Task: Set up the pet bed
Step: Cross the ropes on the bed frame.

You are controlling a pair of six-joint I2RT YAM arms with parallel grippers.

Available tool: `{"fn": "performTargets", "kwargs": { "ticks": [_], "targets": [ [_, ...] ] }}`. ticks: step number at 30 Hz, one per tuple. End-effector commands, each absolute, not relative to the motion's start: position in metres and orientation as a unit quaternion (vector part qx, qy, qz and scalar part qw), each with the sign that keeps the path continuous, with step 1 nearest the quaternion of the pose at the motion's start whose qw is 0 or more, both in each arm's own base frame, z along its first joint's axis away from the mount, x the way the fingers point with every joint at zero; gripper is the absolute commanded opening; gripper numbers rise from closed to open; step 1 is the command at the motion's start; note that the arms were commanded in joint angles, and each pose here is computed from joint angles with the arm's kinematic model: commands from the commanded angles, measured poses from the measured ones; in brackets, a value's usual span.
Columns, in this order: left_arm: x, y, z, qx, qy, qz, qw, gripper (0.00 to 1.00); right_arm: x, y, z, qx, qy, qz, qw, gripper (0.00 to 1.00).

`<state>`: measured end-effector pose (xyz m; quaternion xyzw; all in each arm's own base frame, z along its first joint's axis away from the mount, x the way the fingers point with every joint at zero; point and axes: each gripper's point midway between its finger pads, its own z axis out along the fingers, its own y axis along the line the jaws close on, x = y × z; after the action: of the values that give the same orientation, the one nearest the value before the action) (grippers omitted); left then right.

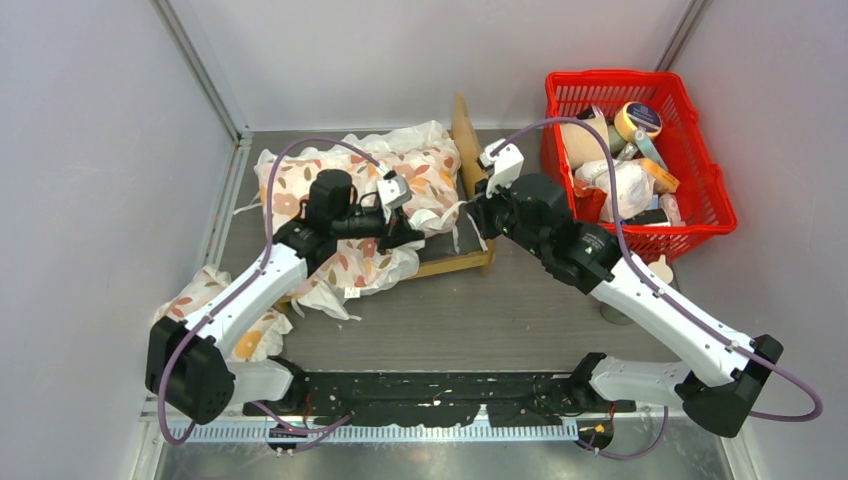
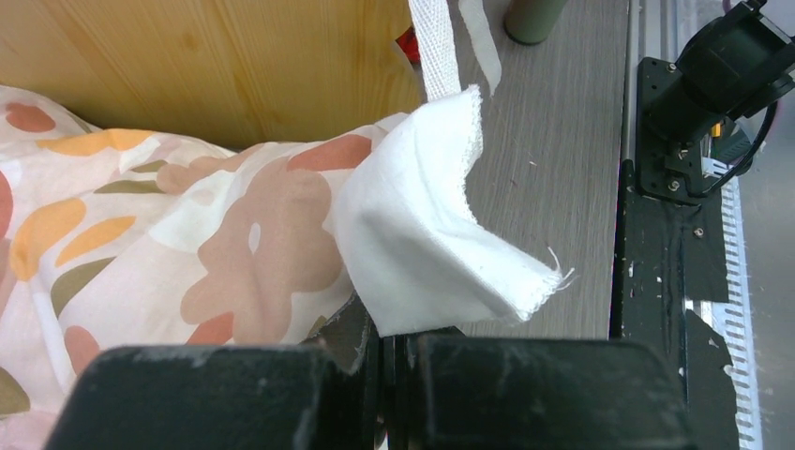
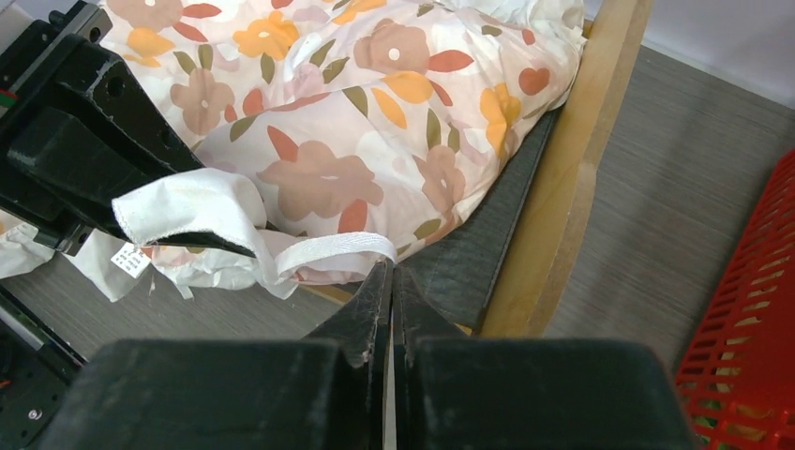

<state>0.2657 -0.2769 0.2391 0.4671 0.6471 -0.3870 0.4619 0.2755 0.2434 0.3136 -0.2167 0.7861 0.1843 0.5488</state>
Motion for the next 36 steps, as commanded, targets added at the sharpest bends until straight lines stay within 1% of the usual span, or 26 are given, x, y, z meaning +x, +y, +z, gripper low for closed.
{"fn": "performTargets", "kwargs": {
  "ticks": [1,2,5,6,7,8,9,10,11,12,13,14,15,16,18,19,23,24,25,26,27,28,29,30,33,36],
  "targets": [
    [0.263,-0.278,0.255,0.488,0.627,-0.394,0.463,0.00,0.279,0.239,0.345,-0.212,0.749,0.187,0.599,0.05],
    [0.262,-0.279,0.255,0.489,0.627,-0.395,0.461,0.00,0.282,0.240,0.343,-0.217,0.744,0.182,0.606,0.05],
    [0.262,-0.279,0.250,0.485,0.634,-0.400,0.450,0.00,0.297,0.249,0.362,-0.247,0.710,0.163,0.639,0.11],
    [0.263,-0.279,0.248,0.481,0.638,-0.400,0.448,0.00,0.308,0.255,0.367,-0.252,0.708,0.157,0.640,0.12],
    [0.264,-0.280,0.247,0.478,0.641,-0.402,0.446,0.00,0.319,0.262,0.357,-0.269,0.715,0.141,0.630,0.13],
    [0.264,-0.280,0.245,0.474,0.644,-0.404,0.444,0.00,0.328,0.263,0.370,-0.266,0.710,0.137,0.638,0.13],
    [0.265,-0.280,0.244,0.468,0.650,-0.405,0.442,0.00,0.342,0.269,0.355,-0.279,0.720,0.120,0.624,0.14],
    [0.266,-0.280,0.243,0.463,0.654,-0.404,0.441,0.00,0.349,0.272,0.363,-0.286,0.713,0.116,0.629,0.15],
    [0.267,-0.280,0.241,0.456,0.660,-0.404,0.439,0.00,0.359,0.279,0.346,-0.297,0.724,0.106,0.614,0.21],
    [0.269,-0.279,0.239,0.448,0.666,-0.403,0.438,0.00,0.363,0.283,0.353,-0.304,0.720,0.106,0.615,0.34],
    [0.268,-0.279,0.237,0.441,0.671,-0.406,0.436,0.00,0.369,0.287,0.331,-0.316,0.740,0.094,0.586,0.40],
    [0.268,-0.279,0.237,0.436,0.672,-0.410,0.436,0.00,0.373,0.285,0.339,-0.301,0.746,0.089,0.587,0.47],
    [0.267,-0.280,0.237,0.431,0.672,-0.414,0.438,0.00,0.372,0.282,0.323,-0.304,0.767,0.078,0.559,0.49],
    [0.267,-0.280,0.235,0.425,0.673,-0.417,0.438,0.00,0.370,0.281,0.323,-0.296,0.774,0.083,0.554,0.52],
    [0.268,-0.280,0.235,0.414,0.676,-0.421,0.440,0.00,0.359,0.273,0.318,-0.285,0.786,0.092,0.541,0.53],
    [0.269,-0.281,0.235,0.412,0.675,-0.423,0.442,0.00,0.349,0.268,0.329,-0.279,0.781,0.104,0.549,0.53],
    [0.266,-0.284,0.247,0.386,0.671,-0.460,0.434,0.00,0.306,0.257,0.320,-0.270,0.782,0.164,0.538,0.52],
    [0.265,-0.284,0.249,0.386,0.669,-0.464,0.433,0.00,0.295,0.253,0.335,-0.255,0.767,0.189,0.557,0.52],
    [0.265,-0.284,0.251,0.386,0.667,-0.465,0.436,0.00,0.284,0.255,0.313,-0.259,0.775,0.207,0.538,0.53],
    [0.265,-0.283,0.253,0.386,0.667,-0.463,0.439,0.00,0.275,0.253,0.326,-0.255,0.755,0.229,0.558,0.53],
    [0.266,-0.283,0.254,0.385,0.667,-0.459,0.442,0.00,0.264,0.257,0.307,-0.271,0.756,0.249,0.541,0.53],
    [0.267,-0.282,0.255,0.386,0.666,-0.457,0.445,0.00,0.259,0.257,0.315,-0.273,0.738,0.264,0.557,0.52],
    [0.267,-0.282,0.255,0.389,0.665,-0.455,0.446,0.00,0.254,0.257,0.297,-0.285,0.741,0.265,0.547,0.51],
    [0.267,-0.282,0.256,0.390,0.665,-0.454,0.447,0.00,0.252,0.257,0.298,-0.287,0.735,0.268,0.552,0.50],
    [0.269,-0.282,0.256,0.392,0.666,-0.450,0.447,0.00,0.247,0.261,0.282,-0.310,0.739,0.272,0.533,0.47],
    [0.271,-0.282,0.258,0.391,0.665,-0.450,0.451,0.00,0.248,0.269,0.269,-0.316,0.748,0.281,0.512,0.47]
  ]
}}
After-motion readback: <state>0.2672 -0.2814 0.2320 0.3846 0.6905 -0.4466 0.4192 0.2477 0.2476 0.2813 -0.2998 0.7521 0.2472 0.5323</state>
